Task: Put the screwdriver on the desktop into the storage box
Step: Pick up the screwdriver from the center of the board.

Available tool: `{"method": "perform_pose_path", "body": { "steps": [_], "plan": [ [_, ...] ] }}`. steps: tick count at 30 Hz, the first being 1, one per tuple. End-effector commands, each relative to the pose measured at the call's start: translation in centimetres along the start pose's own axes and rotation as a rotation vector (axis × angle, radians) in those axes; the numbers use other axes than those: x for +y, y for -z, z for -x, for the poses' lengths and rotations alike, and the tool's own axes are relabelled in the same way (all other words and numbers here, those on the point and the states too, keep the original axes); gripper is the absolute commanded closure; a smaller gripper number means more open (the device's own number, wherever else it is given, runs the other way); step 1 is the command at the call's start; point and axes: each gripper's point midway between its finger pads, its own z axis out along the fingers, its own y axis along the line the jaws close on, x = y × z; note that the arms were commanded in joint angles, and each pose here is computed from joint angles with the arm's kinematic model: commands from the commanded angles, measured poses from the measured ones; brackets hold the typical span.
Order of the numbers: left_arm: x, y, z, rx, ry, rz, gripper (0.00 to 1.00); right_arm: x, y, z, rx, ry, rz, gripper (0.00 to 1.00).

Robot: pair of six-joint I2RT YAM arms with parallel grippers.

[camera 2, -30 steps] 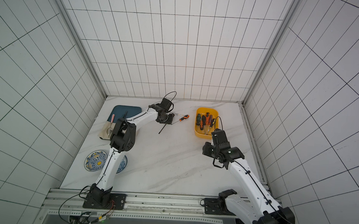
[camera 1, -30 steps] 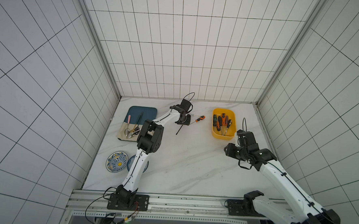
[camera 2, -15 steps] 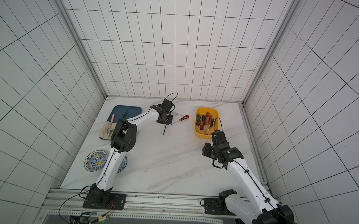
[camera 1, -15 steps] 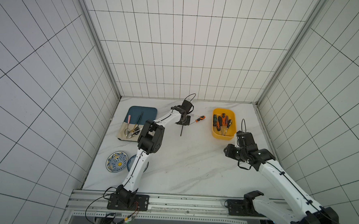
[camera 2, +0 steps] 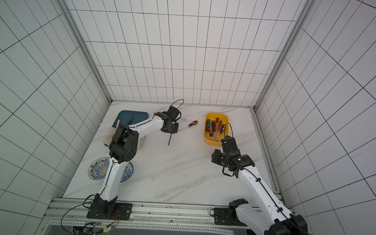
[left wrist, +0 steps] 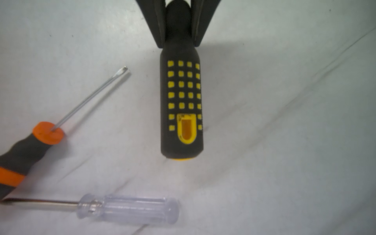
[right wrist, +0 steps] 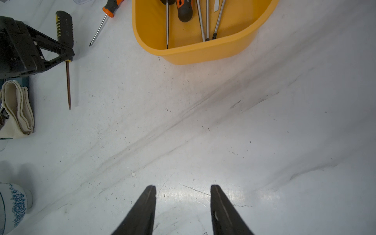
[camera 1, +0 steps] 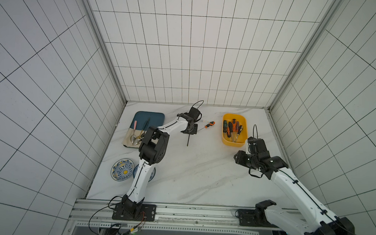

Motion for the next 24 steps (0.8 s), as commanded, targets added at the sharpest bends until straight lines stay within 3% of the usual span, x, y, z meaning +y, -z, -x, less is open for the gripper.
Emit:
{"method": "perform_pose_path", "body": {
  "steps": [1, 10, 24],
  "plan": [
    [-1.7, 5.2, 2.6, -0.107, 0.053, -0.096, 1.0, 1.6, 0.1, 1.0, -0.02, 0.005, 0.058, 0.5],
    [-4.5, 12.0, -0.3, -0.125, 0.142, -0.374, 1.0, 7.3, 0.5, 4.6, -0.032, 0.021, 0.277, 0.47],
    [-9.0, 20.4, -6.5, -0.182, 0.098, -0.749, 1.0, 16.1, 2.4, 8.3, -0.03, 0.025, 0.709, 0.45]
  ]
}}
